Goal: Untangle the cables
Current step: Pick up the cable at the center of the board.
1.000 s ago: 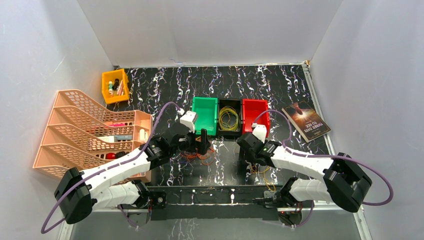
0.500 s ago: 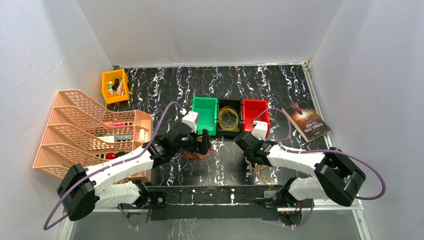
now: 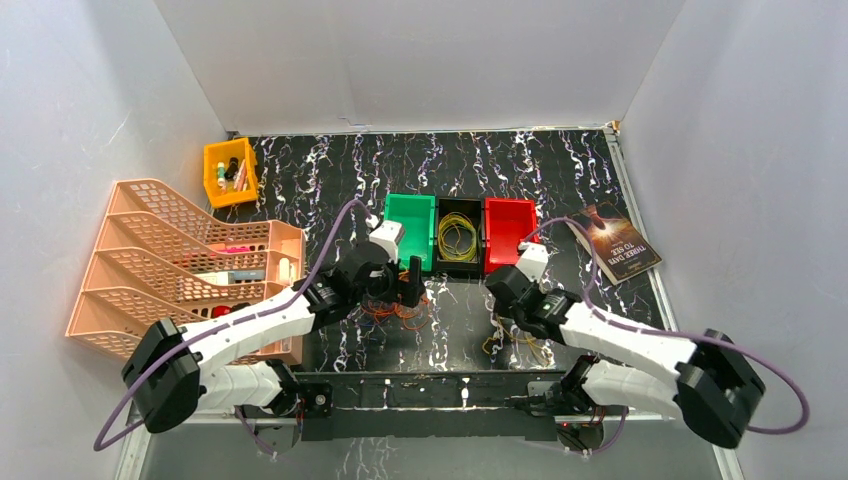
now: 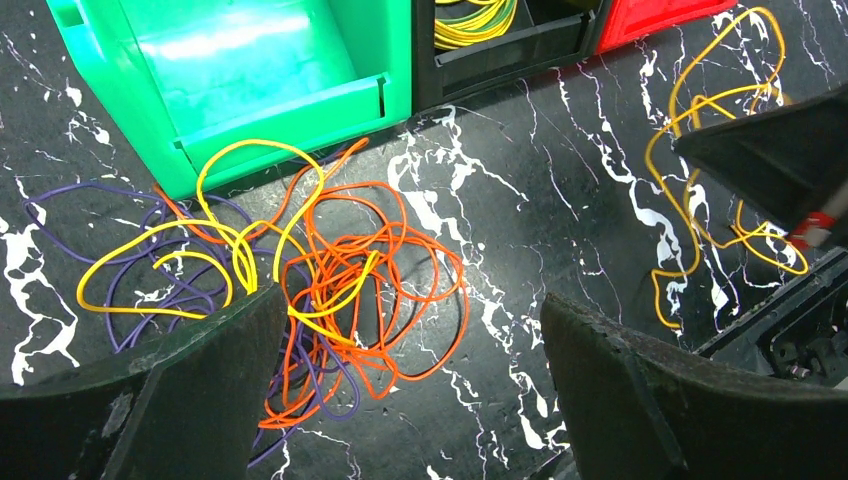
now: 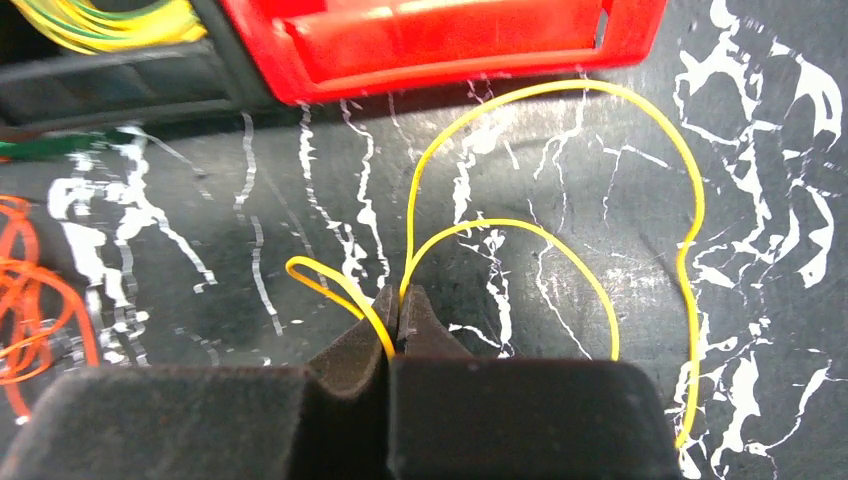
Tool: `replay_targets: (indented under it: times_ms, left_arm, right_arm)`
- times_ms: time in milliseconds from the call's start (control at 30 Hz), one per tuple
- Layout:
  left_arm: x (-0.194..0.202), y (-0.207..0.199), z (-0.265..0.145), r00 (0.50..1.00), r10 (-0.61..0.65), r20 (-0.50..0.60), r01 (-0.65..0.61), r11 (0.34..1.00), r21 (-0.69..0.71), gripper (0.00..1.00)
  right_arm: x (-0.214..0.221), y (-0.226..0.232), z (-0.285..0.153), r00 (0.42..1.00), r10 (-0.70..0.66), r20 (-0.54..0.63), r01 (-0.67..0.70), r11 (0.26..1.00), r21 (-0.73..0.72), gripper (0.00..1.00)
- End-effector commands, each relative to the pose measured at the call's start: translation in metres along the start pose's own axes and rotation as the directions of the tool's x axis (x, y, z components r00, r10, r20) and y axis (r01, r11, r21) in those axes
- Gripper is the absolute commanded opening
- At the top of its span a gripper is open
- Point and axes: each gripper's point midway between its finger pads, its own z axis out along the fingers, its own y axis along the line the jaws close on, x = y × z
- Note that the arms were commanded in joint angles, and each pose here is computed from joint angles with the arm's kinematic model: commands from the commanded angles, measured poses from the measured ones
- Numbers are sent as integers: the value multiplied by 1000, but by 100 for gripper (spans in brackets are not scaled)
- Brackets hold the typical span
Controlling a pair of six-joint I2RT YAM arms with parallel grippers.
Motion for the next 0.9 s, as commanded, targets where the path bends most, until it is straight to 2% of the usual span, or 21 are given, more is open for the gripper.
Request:
replay_targets:
  times_ms: [0,233,567,867]
  left_arm:
    - [-21,-7,-2,999,-20,45,20,1000,1,98]
    - [-21,2,-4,998,-36,47,38,998,-52,98]
    - [-19,30,-10,996,-68,62,79,975,-209,98]
    - [-13,42,-20,995,-84,54,95,960,-264,98]
  right_arm:
    - [-35,6,-27,996,26,91,-20,998,-58,0]
    - [-86,9,-73,976,91,199,-71,992,-107,0]
    - [-180,29,-166,912,116,393,-3,962,-275,0]
    - [-238,46,-219,846,54,530,129,944,-302,0]
